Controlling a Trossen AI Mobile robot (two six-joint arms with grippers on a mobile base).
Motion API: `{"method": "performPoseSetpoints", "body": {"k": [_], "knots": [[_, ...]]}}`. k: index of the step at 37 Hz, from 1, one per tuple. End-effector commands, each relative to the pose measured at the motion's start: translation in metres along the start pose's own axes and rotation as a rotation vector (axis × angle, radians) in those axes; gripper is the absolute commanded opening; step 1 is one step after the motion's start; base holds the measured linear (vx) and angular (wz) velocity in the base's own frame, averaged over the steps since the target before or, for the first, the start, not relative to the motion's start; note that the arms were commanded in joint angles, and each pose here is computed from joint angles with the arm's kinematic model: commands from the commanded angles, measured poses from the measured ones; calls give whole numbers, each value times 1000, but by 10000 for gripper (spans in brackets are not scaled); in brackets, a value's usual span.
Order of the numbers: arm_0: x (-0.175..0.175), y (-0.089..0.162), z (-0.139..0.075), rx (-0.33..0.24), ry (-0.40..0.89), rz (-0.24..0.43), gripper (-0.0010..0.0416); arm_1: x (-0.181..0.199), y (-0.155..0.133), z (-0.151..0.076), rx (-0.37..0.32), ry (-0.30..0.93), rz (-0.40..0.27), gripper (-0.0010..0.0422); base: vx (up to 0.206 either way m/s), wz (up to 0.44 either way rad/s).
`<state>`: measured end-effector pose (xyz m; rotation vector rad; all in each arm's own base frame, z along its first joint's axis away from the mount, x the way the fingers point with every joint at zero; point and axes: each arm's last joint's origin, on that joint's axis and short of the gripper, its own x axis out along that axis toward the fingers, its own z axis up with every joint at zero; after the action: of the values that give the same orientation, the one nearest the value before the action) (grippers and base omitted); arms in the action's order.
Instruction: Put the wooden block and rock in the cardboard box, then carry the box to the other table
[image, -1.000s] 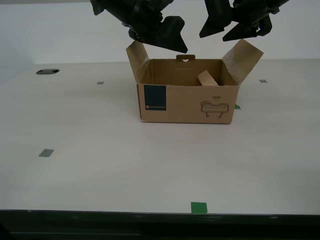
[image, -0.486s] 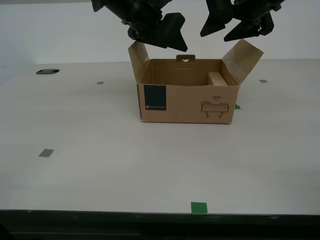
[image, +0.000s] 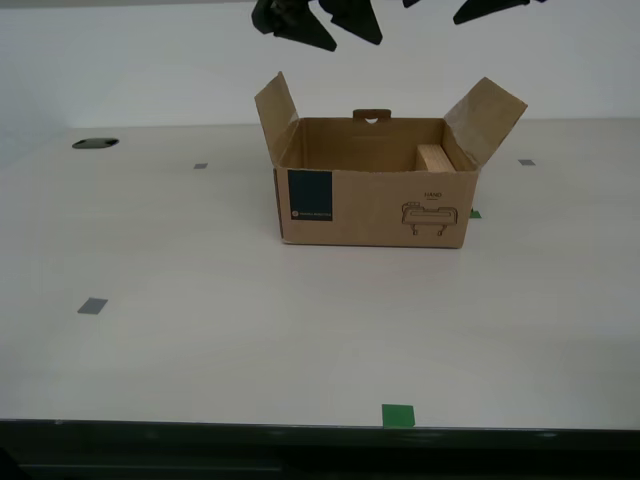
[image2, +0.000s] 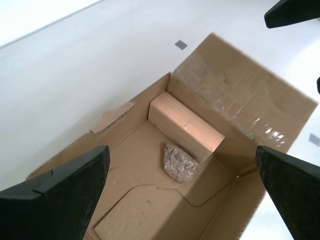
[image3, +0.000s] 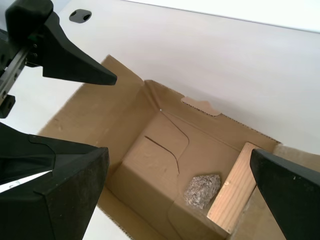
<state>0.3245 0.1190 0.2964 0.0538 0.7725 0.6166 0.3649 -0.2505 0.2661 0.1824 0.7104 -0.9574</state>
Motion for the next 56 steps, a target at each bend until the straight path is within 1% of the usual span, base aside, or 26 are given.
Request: {"method": "performPoseSetpoints", "body": {"k": [1,8,17,25,29,35,39,49,56], "knots": [[-12,5,14,0,-3,3,394,-11,-3,13,-24,3,-3,398,0,0],[-40,16,39,-8,-10,3,394,-34,-7,40,-97,-19,1,398,0,0],[-73,28,62,-16,-37,2,394,-65,-12,65,-108,-41,11,398,0,0],[-97,38,71,-8,-17,1,394,-89,-16,75,-127,-12,15,398,0,0],[-104,40,72,-1,-7,1,394,-95,-19,77,-139,-1,14,398,0,0],[-109,42,71,15,25,-2,394,-102,-19,75,-165,47,15,398,0,0],[-110,42,68,43,56,-4,394,-106,-18,72,-187,85,18,398,0,0],[-110,39,61,77,112,-13,394,-114,-5,62,-231,153,38,398,0,0],[-114,29,61,107,115,-41,394,-121,9,57,-269,164,64,398,0,0]]}}
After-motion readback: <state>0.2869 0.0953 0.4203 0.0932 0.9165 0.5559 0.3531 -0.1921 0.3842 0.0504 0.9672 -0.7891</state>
